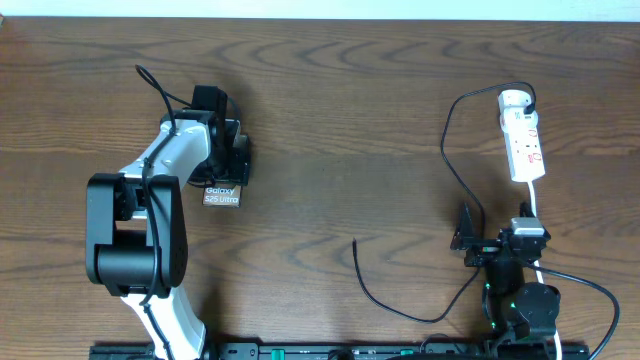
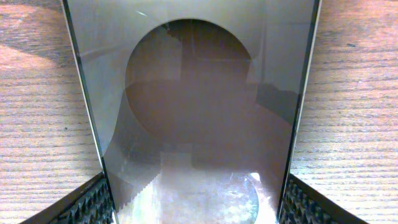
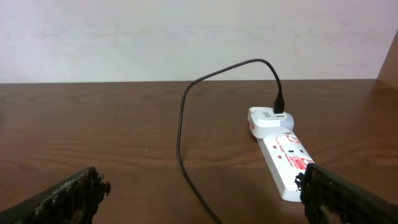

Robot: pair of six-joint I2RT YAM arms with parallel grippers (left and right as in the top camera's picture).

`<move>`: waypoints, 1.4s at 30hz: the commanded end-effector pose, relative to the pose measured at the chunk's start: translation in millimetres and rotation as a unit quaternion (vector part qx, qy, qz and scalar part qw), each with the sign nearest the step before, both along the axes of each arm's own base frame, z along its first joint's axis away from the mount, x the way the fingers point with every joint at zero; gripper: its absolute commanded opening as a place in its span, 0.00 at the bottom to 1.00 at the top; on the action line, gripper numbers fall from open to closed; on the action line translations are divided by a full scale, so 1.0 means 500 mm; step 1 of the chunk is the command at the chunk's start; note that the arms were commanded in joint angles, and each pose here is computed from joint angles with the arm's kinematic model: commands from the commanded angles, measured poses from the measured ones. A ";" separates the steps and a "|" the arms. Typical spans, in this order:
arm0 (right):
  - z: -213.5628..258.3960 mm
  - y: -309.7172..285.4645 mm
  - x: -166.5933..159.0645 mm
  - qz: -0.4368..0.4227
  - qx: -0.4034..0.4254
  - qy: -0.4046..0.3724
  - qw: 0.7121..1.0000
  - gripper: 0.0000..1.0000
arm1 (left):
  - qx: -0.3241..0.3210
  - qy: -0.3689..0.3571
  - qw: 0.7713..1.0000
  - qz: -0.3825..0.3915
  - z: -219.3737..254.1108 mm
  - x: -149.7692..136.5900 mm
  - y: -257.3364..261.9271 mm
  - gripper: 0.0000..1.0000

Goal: Plug charger to phone and switch on socket
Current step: 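Tilt the phone up with the left gripper, lifting it off the table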

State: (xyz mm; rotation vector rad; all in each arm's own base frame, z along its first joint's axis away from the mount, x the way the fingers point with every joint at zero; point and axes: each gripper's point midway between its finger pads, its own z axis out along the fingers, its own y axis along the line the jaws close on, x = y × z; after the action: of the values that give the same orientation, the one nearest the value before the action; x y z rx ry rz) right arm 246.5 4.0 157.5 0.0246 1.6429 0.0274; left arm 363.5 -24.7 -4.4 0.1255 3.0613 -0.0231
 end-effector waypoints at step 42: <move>0.000 0.004 -0.001 0.004 -0.008 0.000 1.000 0.99 | -0.082 -0.100 0.991 0.038 0.159 0.059 -0.052 0.07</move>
State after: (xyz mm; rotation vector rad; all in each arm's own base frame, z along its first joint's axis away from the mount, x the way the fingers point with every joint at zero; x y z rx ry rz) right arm 246.5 4.0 157.5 0.0246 1.6429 0.0274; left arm 371.6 -44.1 24.7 0.0897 2.9879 -0.1895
